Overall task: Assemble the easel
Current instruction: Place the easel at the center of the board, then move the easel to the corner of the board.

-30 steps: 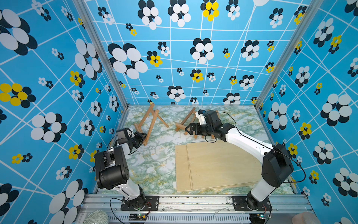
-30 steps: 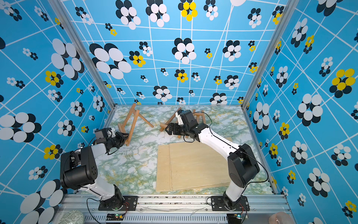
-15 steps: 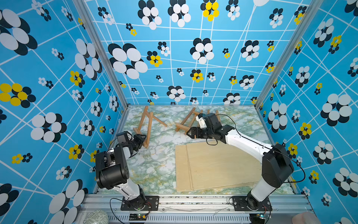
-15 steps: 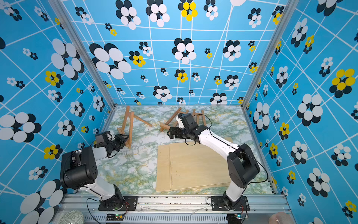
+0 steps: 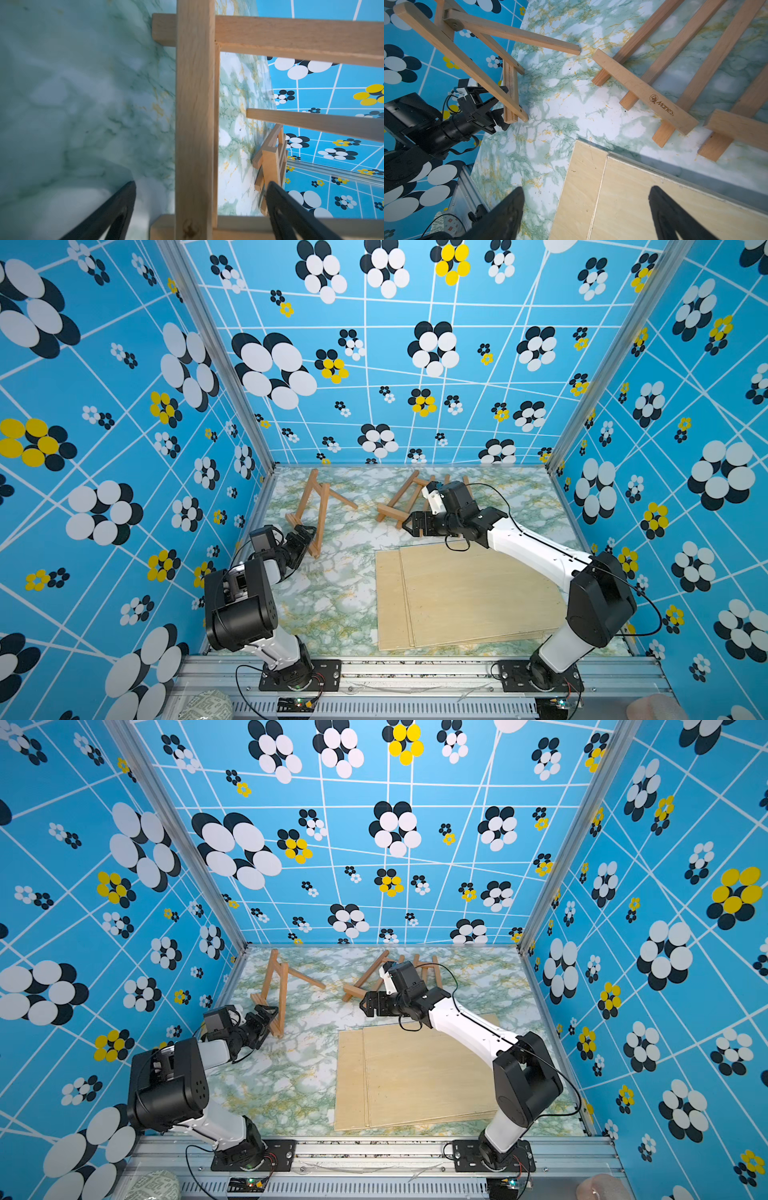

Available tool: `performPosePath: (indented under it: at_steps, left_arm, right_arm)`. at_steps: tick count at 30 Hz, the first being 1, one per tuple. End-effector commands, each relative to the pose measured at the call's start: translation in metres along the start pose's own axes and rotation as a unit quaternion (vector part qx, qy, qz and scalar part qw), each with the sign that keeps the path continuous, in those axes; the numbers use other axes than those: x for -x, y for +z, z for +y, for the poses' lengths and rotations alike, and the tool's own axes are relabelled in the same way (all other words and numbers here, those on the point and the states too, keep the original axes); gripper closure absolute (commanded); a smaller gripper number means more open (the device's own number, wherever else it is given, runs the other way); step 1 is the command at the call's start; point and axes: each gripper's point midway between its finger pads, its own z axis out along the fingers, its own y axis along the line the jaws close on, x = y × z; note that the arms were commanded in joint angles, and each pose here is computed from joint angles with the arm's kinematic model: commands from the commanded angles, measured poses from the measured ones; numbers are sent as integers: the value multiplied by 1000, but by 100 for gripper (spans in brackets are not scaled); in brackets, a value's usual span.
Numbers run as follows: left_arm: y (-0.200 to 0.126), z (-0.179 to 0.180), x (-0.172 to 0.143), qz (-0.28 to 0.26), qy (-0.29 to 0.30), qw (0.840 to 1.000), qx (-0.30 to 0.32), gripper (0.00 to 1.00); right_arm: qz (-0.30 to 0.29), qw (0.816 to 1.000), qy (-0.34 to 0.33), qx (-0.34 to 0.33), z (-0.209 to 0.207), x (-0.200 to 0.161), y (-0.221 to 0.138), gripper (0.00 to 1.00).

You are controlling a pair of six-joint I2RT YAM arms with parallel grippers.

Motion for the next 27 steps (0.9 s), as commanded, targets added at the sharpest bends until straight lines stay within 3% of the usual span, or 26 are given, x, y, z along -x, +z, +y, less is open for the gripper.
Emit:
performPosePath:
  at_steps: [1,7,11,14,20,27]
  left_arm:
    - [-22,15,-4,-12,-3,999,40,1]
    - [-72,1,7,-53,46,994,87,1]
    - [-105,-44,15,-70,142,985,72,0]
    - [-111,-80,9,-44,199,978,33,2]
    - [-91,-113,-30,65,347,934,50,3]
    - [-62,-121,-34,160,412,897,29,9]
  right_arm:
    - [4,1000,-18,-11,0,-6,-13,4]
    - [6,999,-33,-11,2,-7,-24,3]
    - [2,1000,-28,-4,1,-6,-37,3]
    - [-9,1000,-15,4,-1,-3,-50,3]
    - [-31,999,-3,14,-1,-5,-72,3]
    - [-43,999,-9,23,-3,-12,-90,3]
